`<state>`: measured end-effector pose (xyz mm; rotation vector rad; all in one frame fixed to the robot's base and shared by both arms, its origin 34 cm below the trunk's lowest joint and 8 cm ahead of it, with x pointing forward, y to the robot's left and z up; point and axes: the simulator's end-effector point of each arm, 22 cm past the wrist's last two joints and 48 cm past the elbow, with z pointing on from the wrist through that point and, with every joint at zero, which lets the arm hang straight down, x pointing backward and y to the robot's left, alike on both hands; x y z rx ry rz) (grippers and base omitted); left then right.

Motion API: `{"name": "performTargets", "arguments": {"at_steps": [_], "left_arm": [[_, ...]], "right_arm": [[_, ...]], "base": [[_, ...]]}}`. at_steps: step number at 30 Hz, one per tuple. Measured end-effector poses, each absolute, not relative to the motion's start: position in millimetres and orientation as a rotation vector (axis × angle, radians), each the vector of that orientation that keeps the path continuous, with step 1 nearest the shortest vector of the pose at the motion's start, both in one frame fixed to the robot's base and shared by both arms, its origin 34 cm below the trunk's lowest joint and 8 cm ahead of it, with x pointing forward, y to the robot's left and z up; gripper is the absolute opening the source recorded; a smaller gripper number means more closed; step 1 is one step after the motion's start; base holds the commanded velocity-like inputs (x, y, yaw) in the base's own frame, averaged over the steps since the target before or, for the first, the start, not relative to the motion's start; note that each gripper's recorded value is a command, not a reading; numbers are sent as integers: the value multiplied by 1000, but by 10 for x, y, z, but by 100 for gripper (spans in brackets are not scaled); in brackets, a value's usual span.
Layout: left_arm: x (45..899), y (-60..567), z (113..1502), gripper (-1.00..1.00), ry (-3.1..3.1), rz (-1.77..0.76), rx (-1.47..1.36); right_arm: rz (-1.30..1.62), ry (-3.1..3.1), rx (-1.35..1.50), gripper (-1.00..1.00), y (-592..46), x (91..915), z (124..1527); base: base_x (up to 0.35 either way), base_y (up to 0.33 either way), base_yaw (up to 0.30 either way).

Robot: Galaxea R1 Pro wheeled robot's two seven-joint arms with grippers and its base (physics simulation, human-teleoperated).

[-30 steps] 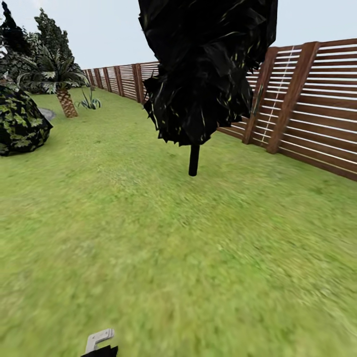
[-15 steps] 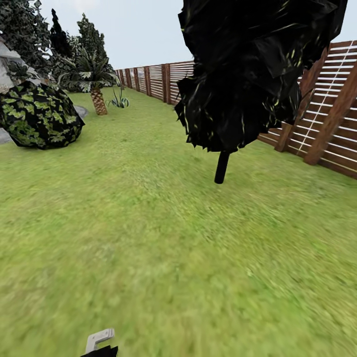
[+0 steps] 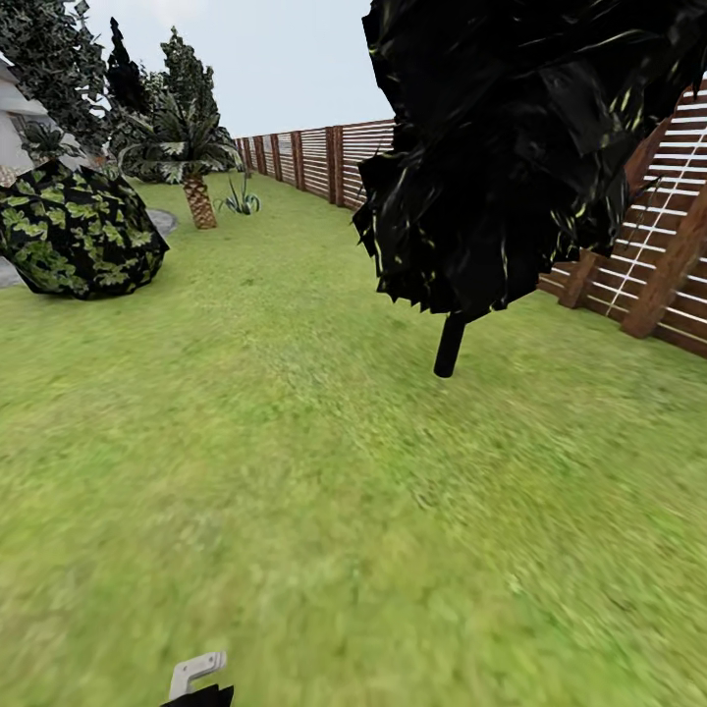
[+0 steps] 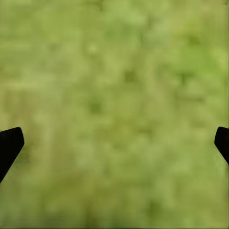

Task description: Take the three Easter eggs out of the wicker basket on the lawn in the garden, then place them on the lawn next to a single tree (choose any tree) so that all three eggs are next to the same tree and none are left in the basket.

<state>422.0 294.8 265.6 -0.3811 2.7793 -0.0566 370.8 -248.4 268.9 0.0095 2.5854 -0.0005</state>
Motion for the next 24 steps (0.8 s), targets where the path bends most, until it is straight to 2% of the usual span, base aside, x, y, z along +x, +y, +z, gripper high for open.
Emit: {"name": "performTargets", "arguments": {"at_steps": [8, 24], "left_arm": [[4221, 2950, 2657, 100, 2779, -56, -381], [4217, 2946, 2656, 100, 2780, -57, -381]], "right_arm": [[1, 2585, 10, 100, -2478, 3709, 2689], [1, 2585, 10, 100, -2475, 3709, 2689]], "base": [[339, 0, 47], [339, 0, 286]]}}
